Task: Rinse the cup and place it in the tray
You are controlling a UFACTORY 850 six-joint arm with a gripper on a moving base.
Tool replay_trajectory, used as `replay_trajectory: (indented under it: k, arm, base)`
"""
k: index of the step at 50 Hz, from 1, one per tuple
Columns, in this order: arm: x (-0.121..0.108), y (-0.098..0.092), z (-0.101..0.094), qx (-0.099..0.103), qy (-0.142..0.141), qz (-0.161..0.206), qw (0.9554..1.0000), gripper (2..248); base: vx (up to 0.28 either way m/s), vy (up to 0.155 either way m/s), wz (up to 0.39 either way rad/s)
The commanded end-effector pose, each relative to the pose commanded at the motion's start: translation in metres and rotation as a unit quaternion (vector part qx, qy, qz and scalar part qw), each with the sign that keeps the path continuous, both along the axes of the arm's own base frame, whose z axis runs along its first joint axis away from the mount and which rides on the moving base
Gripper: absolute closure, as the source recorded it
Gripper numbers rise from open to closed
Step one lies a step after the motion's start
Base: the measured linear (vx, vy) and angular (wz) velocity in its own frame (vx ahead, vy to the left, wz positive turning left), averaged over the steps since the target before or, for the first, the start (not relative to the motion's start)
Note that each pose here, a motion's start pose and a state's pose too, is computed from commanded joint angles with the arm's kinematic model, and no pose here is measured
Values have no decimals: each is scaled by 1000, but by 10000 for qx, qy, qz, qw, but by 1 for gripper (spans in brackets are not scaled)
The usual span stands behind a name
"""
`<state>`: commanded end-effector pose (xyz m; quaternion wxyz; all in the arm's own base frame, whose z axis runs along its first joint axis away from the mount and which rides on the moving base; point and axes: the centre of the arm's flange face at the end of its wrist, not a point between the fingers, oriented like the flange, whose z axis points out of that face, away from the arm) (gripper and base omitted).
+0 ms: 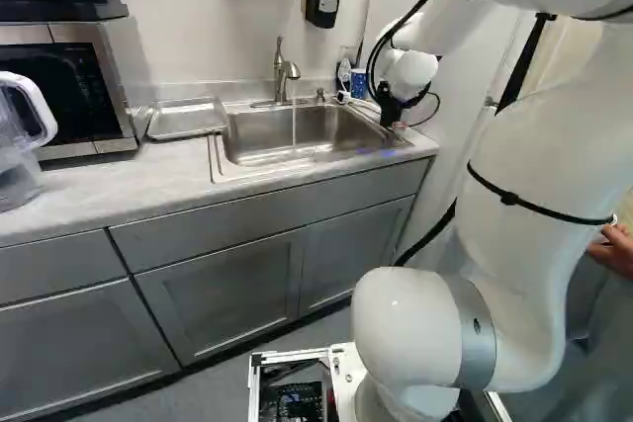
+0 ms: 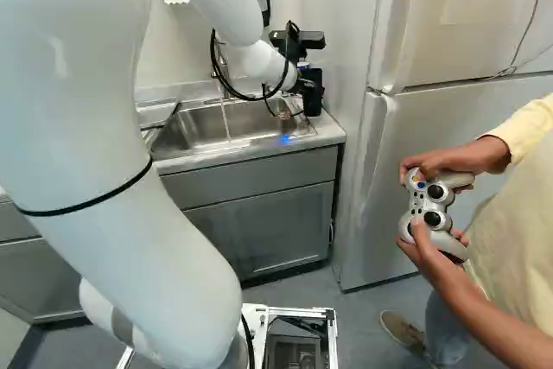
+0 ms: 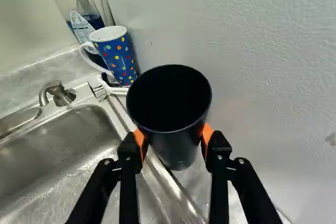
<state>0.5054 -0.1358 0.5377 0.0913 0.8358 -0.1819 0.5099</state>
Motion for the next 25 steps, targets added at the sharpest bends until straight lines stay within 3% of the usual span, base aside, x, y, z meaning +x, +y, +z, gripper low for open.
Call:
replay_trajectory:
  k: [25]
  arm:
    - [0,0,1,-3,-11,0,10000,130]
  base:
    - [0,0,0]
